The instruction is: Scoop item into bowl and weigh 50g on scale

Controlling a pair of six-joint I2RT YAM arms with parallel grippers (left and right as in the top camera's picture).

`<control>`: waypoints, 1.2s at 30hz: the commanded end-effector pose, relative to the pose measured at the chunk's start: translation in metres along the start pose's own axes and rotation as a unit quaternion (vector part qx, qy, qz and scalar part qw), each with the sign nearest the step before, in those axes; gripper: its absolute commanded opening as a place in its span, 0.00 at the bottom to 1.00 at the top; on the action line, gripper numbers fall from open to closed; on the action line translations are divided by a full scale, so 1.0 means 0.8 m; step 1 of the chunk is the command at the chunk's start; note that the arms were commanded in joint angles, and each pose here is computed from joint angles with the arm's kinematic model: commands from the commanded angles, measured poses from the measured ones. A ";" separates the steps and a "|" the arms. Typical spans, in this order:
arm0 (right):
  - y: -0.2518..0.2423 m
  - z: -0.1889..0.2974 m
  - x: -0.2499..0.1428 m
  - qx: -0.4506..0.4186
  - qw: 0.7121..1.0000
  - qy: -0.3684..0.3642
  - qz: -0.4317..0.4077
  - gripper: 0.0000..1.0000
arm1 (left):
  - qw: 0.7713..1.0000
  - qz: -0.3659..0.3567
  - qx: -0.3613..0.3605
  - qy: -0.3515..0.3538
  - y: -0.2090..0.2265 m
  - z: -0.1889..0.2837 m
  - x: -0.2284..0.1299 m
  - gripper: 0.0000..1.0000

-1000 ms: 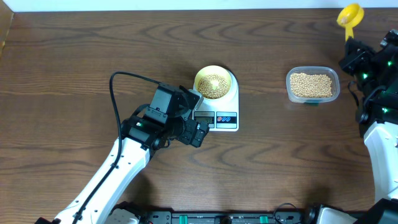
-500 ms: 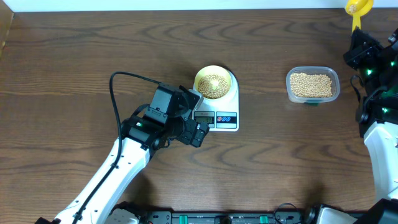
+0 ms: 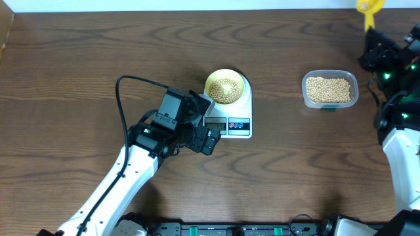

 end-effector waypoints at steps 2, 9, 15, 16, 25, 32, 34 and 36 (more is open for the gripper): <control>0.049 -0.008 -0.036 0.094 0.992 0.076 0.021 0.01 | 1.000 -0.006 -0.004 -0.003 -0.001 0.001 0.005 0.98; 0.099 -0.020 -0.104 0.141 0.977 0.159 0.029 0.01 | 1.000 -0.006 -0.004 -0.003 -0.001 0.001 0.005 0.98; 0.120 -0.017 -0.152 0.151 0.961 0.224 0.050 0.01 | 1.000 -0.006 -0.004 -0.003 -0.001 0.001 0.005 0.98; 0.127 -0.015 -0.165 0.163 0.954 0.235 0.085 0.01 | 1.000 -0.006 -0.004 -0.003 -0.001 0.001 0.005 0.98; 0.139 -0.008 -0.214 0.148 0.932 0.269 0.191 0.01 | 1.000 -0.006 -0.004 -0.003 -0.001 0.001 0.005 0.98; 0.144 -0.008 -0.230 0.149 0.916 0.263 0.262 0.01 | 1.000 -0.006 -0.004 -0.003 -0.001 0.001 0.005 0.98; 0.143 -0.007 -0.237 0.155 0.907 0.270 0.284 0.01 | 1.000 -0.006 -0.004 -0.003 -0.001 0.001 0.005 0.98; 0.144 -0.007 -0.244 0.158 0.902 0.278 0.289 0.01 | 1.000 -0.006 -0.004 -0.003 -0.001 0.001 0.005 0.98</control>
Point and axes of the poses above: each gripper's point midway between its finger pads, its own z axis back along the fingers, its own y axis along the line the jaws close on, x = y × z, the point moved 8 cm from there along z, back along the fingers, and after that the axes turned 9 degrees about -z, right-handed, at the moved point
